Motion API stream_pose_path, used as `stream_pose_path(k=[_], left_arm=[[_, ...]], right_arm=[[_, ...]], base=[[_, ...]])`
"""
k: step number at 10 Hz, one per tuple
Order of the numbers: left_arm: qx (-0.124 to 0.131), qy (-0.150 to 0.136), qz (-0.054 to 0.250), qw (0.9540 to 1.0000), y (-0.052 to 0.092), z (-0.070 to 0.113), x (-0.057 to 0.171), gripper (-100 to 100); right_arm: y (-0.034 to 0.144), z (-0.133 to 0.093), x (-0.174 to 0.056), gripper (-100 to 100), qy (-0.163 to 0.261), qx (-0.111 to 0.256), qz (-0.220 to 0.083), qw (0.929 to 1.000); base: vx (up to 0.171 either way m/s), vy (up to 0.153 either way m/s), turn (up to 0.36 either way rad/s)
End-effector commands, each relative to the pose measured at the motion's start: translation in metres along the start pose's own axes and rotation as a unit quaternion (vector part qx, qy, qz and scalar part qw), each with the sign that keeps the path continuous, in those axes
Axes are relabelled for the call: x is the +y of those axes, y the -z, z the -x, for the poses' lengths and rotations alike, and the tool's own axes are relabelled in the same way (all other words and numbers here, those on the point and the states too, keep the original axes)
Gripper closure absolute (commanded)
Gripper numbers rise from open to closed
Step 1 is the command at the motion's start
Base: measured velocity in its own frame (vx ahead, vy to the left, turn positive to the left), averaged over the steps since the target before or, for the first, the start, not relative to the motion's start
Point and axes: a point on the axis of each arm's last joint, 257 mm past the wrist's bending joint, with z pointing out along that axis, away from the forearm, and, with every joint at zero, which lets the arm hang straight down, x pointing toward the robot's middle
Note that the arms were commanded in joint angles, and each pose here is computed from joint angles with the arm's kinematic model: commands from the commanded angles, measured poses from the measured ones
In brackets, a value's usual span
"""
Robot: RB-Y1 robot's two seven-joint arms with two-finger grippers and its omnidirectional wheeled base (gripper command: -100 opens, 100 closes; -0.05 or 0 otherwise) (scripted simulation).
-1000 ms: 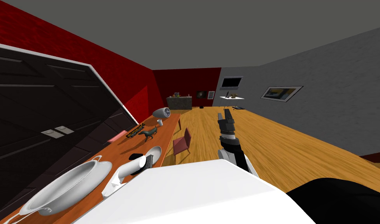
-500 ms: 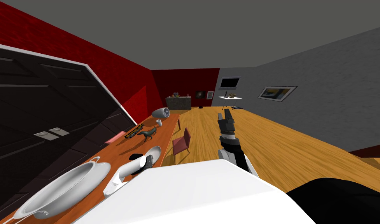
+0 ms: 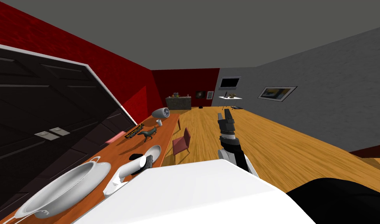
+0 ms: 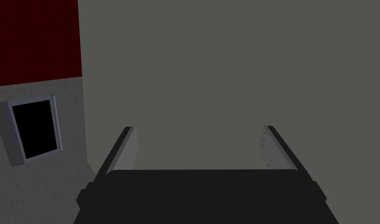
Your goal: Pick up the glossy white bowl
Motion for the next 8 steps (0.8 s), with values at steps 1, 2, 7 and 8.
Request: stream_pose_path(k=[1, 2, 7, 8], left_arm=[[0.001, -0.005, 0.0, 1.0, 0.006, -0.003, 0.0, 100], [0.002, -0.007, 0.0, 1.0, 0.009, -0.004, 0.001, 100], [0.004, -0.017, 0.0, 0.9998, 0.021, -0.01, 0.002, 100], [0.004, -0.017, 0.001, 0.9998, 0.022, -0.01, 0.003, 0]], right_arm=[[0.0, 0.0, 0.0, 0, 0.0, 0.0, 0.0, 1.0], [0.0, 0.0, 0.0, 0, 0.0, 0.0, 0.0, 1.0], [0.0, 0.0, 0.0, 0, 0.0, 0.0, 0.0, 1.0], [0.0, 0.0, 0.0, 0, 0.0, 0.0, 0.0, 1.0]], base=[[0.018, 0.001, 0.09], [0.031, 0.001, 0.075], [0.021, 0.0, 0.049], [0.0, 0.0, 0.0]])
